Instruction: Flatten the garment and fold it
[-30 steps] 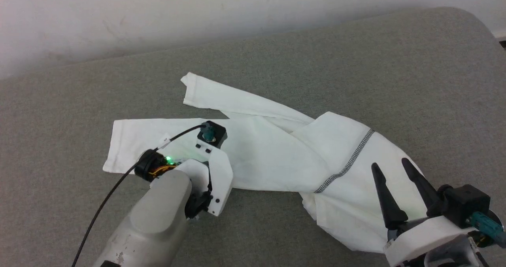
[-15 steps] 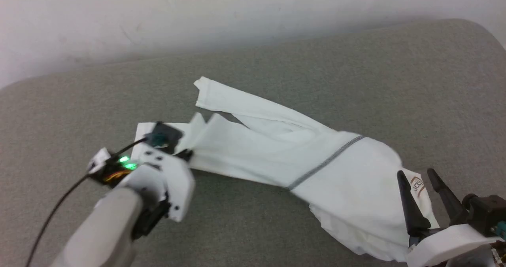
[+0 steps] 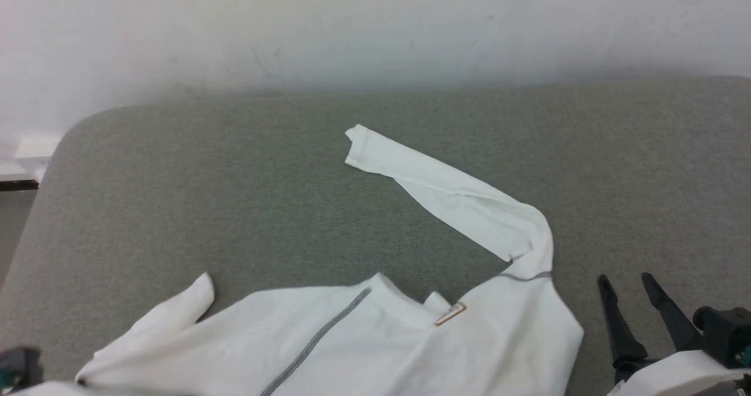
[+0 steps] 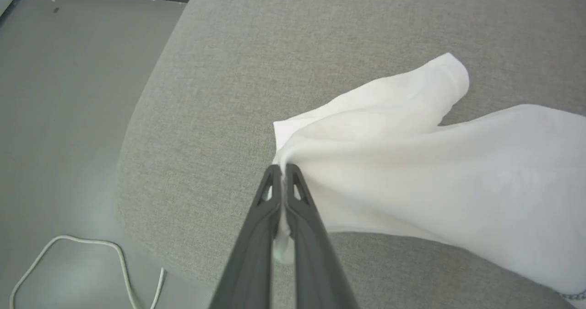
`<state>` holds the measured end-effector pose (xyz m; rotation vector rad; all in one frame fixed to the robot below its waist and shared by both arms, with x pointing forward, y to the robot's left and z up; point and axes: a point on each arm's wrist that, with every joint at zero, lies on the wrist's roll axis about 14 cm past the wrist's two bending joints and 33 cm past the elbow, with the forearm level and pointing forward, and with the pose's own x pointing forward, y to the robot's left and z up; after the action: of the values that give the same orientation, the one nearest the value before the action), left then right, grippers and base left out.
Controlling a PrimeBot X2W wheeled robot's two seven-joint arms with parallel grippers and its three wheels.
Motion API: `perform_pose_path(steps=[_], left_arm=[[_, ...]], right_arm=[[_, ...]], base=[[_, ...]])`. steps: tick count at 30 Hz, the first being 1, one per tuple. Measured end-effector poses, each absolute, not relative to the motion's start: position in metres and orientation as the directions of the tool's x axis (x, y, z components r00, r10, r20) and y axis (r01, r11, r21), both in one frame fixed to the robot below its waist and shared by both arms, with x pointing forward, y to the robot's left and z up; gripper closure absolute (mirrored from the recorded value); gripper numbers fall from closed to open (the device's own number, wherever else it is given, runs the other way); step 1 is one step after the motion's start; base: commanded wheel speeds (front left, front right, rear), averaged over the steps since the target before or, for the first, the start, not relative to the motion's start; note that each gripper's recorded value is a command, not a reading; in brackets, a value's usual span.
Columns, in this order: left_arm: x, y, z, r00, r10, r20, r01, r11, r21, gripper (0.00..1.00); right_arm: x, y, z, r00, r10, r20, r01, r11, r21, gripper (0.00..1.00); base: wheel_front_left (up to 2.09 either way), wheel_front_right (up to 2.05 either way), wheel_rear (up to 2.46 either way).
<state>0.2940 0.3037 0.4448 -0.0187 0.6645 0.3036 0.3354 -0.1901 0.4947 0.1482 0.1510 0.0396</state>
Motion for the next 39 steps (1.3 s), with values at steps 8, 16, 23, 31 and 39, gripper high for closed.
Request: perform_pose_path(steps=[8,16,23,31,39], left_arm=[[0.232,0.337,0.398,0.595,0.367,-0.715,-0.48,0.876,0.051,0.0],[0.29,0.298,0.434,0.81,0.268,-0.521,-0.353,0.933,-0.069,0.0],[0.35,0.195,0.487,0.919,-0.098,-0.382,0.063,0.993,-0.102,0.0],[0.357,0.099,0.45,0.718,-0.419,-0.556,0.44,0.892,-0.105,0.0],[0.356,0.086,0.395,0.532,-0.409,-0.741,0.573,0.819,-0.041,0.0]], right_arm=[[0.339,-0.176,0.5,0.986,0.096,-0.134,-0.075,0.985,0.154,0.0],[0.336,-0.184,0.503,0.989,0.073,-0.128,-0.053,0.987,0.152,0.0],[0.336,-0.185,0.503,0.989,0.07,-0.133,-0.05,0.987,0.152,0.0],[0.338,-0.186,0.502,0.989,0.063,-0.137,-0.041,0.987,0.158,0.0],[0.336,-0.194,0.492,0.986,0.032,-0.166,-0.003,0.985,0.17,0.0]], base=[[0.0,0.0,0.0],[0.0,0.0,0.0],[0.0,0.0,0.0],[0.0,0.0,0.0],[0.0,0.0,0.0]])
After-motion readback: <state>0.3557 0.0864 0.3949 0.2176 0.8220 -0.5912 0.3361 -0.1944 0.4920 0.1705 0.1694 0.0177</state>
